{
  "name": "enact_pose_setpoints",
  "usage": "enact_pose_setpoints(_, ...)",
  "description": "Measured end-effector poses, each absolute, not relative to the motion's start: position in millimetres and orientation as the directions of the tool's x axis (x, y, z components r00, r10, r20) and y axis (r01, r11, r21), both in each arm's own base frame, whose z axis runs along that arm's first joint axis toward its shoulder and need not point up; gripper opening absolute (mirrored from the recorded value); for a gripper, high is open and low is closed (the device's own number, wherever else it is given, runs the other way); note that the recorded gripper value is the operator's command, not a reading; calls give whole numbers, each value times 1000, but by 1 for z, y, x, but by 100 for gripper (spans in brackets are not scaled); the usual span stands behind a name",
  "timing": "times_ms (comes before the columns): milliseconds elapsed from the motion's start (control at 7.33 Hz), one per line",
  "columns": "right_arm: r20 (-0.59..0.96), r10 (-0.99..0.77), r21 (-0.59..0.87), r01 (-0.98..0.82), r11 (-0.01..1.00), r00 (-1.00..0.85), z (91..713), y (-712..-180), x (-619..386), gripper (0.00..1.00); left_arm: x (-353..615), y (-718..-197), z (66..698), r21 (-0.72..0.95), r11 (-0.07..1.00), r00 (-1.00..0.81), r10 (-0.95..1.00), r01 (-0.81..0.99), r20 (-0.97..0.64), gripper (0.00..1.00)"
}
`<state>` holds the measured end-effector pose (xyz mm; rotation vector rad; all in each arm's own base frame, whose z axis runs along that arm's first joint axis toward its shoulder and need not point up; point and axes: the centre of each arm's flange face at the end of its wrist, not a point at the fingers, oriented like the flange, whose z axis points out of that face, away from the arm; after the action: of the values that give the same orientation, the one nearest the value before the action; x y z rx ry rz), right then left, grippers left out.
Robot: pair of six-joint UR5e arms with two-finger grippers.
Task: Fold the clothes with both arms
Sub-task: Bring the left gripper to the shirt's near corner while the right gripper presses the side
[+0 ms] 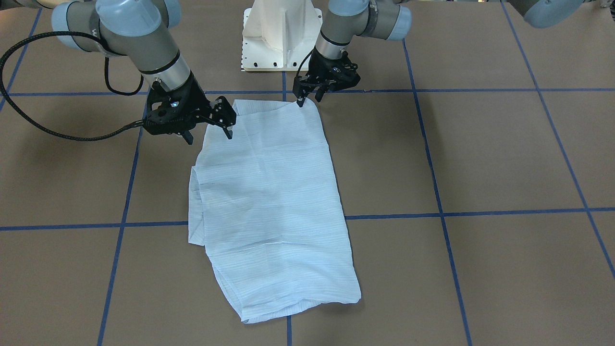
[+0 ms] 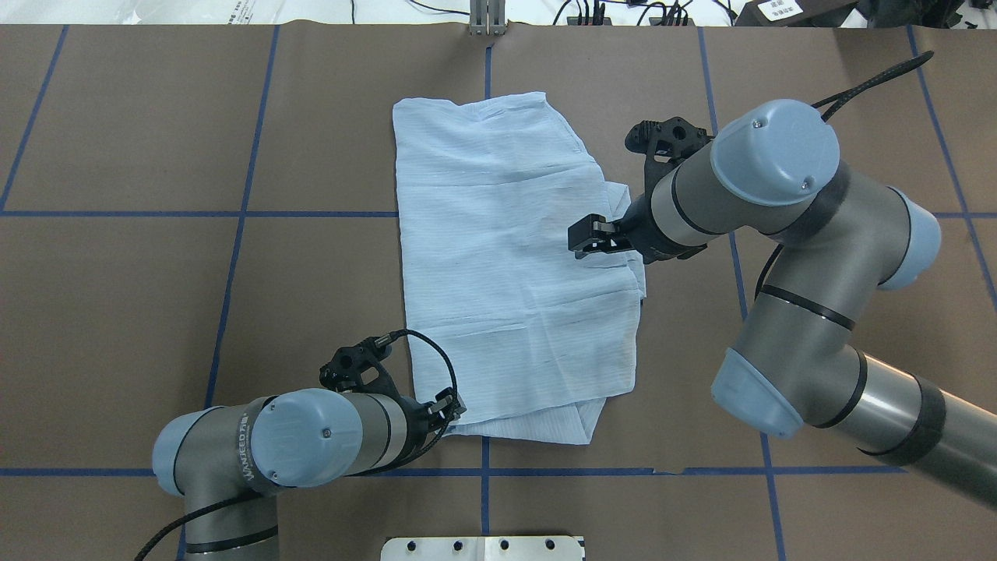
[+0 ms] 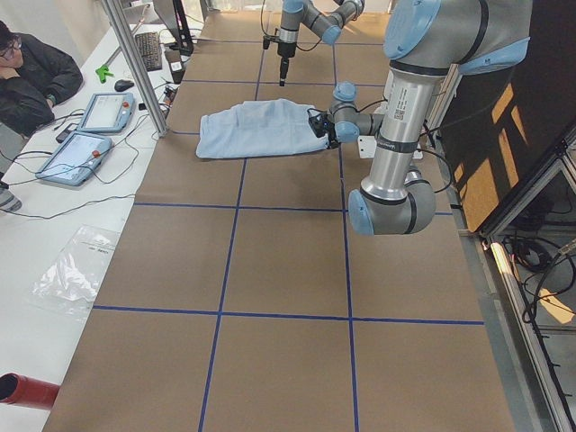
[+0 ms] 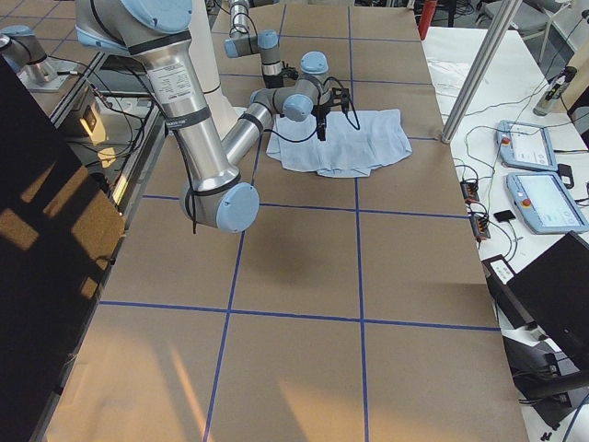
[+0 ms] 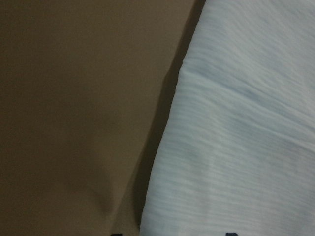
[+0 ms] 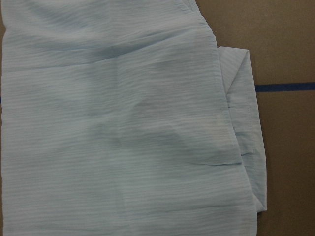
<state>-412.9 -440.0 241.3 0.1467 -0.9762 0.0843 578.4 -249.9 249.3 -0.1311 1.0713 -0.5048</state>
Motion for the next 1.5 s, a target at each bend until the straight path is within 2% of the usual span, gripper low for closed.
enact_pose_setpoints(136, 830, 12, 79, -140, 987, 557, 242, -440, -413, 100, 581, -244, 248, -344, 882, 381, -454, 322, -806, 27)
enact_pose_setpoints(273, 831, 17, 74, -141, 987, 557, 242, -440, -413, 100, 582, -244, 247, -344, 882, 380, -453, 321, -806, 29)
enact_pose_setpoints(545, 830, 22, 69, -143, 987, 558, 243, -440, -415, 100, 575, -260, 248, -336, 878, 373, -454, 341, -809, 80)
enact_pose_setpoints(682, 829, 23, 68, -143, 987, 558, 244, -440, -416, 100, 571, -267, 249, -332, 876, 370, -455, 351, -810, 93)
enact_pose_setpoints(1227, 827, 23, 67, -138, 988, 562, 249, -438, -420, 100, 572, -270, 252, -330, 875, 376, -456, 354, -807, 93)
enact_pose_setpoints(1364, 826, 21, 68, -136, 988, 563, 250, -437, -421, 100, 575, -267, 253, -330, 876, 380, -455, 351, -805, 79)
enact_pose_setpoints(1500, 826, 20, 68, -135, 989, 564, 250, -436, -422, 100, 577, -264, 253, -333, 877, 382, -457, 348, -803, 47)
